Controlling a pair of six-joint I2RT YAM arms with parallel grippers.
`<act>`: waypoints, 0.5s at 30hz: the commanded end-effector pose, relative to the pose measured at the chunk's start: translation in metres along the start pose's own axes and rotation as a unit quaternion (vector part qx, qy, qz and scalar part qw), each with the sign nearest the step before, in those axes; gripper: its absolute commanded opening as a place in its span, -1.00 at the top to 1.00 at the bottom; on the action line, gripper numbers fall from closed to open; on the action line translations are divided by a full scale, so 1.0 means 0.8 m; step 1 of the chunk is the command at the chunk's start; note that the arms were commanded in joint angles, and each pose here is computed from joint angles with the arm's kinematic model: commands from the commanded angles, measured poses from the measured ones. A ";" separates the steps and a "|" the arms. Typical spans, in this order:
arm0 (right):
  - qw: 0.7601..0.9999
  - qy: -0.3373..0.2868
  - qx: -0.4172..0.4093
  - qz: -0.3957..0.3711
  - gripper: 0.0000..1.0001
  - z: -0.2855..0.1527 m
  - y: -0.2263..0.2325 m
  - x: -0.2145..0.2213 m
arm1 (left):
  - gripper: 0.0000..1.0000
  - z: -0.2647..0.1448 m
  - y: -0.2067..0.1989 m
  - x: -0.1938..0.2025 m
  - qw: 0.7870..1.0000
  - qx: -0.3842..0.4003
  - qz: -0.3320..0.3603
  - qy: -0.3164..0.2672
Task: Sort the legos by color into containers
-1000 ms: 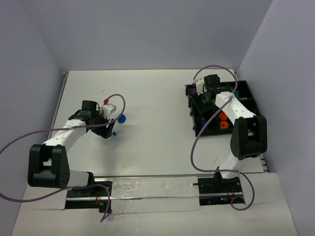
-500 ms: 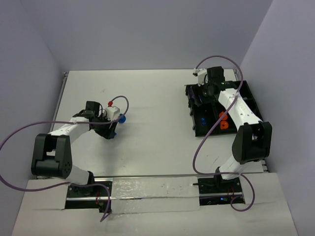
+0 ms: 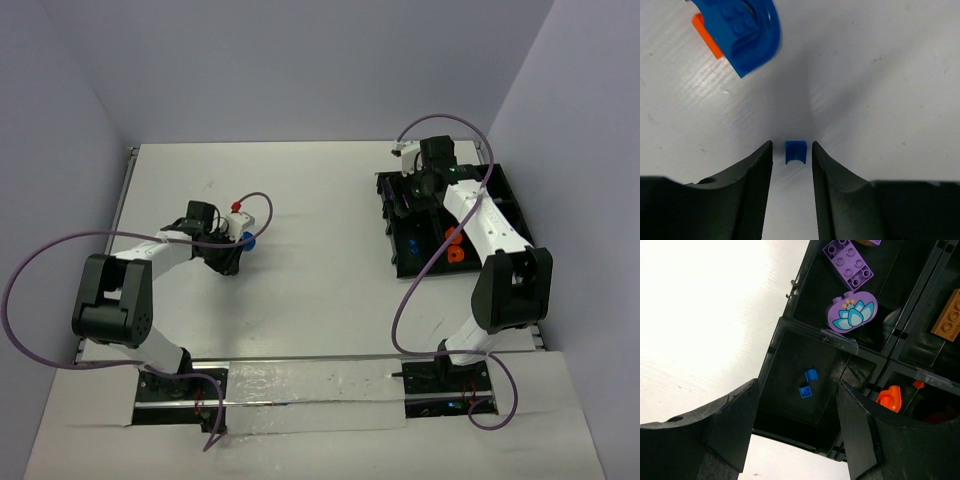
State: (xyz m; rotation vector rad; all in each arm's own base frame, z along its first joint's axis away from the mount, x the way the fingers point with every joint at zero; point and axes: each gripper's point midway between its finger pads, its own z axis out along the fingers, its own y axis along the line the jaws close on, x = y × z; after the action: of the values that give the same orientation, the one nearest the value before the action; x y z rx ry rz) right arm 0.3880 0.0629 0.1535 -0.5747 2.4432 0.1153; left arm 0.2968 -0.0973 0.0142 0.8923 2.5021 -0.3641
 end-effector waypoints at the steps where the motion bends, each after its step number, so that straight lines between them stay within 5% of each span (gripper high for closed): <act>1: 0.999 -0.040 0.003 -0.005 -0.40 -0.026 0.002 -0.029 | 0.25 0.010 0.006 0.001 1.000 -0.009 0.005 0.007; 9: 0.999 -0.037 0.001 -0.006 -0.40 -0.023 0.003 -0.027 | 0.31 -0.004 0.005 0.010 0.999 -0.013 0.030 0.020; 15: 0.999 -0.036 -0.003 -0.004 -0.40 -0.021 0.006 -0.026 | -0.05 -0.010 -0.002 0.014 0.999 -0.006 0.015 0.032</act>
State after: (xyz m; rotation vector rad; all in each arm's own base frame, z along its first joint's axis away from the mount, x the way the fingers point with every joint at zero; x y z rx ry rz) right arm 0.3875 0.0643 0.1535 -0.5775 2.4426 0.1256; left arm 0.2977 -0.0950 0.0144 0.9359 2.4913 -0.3316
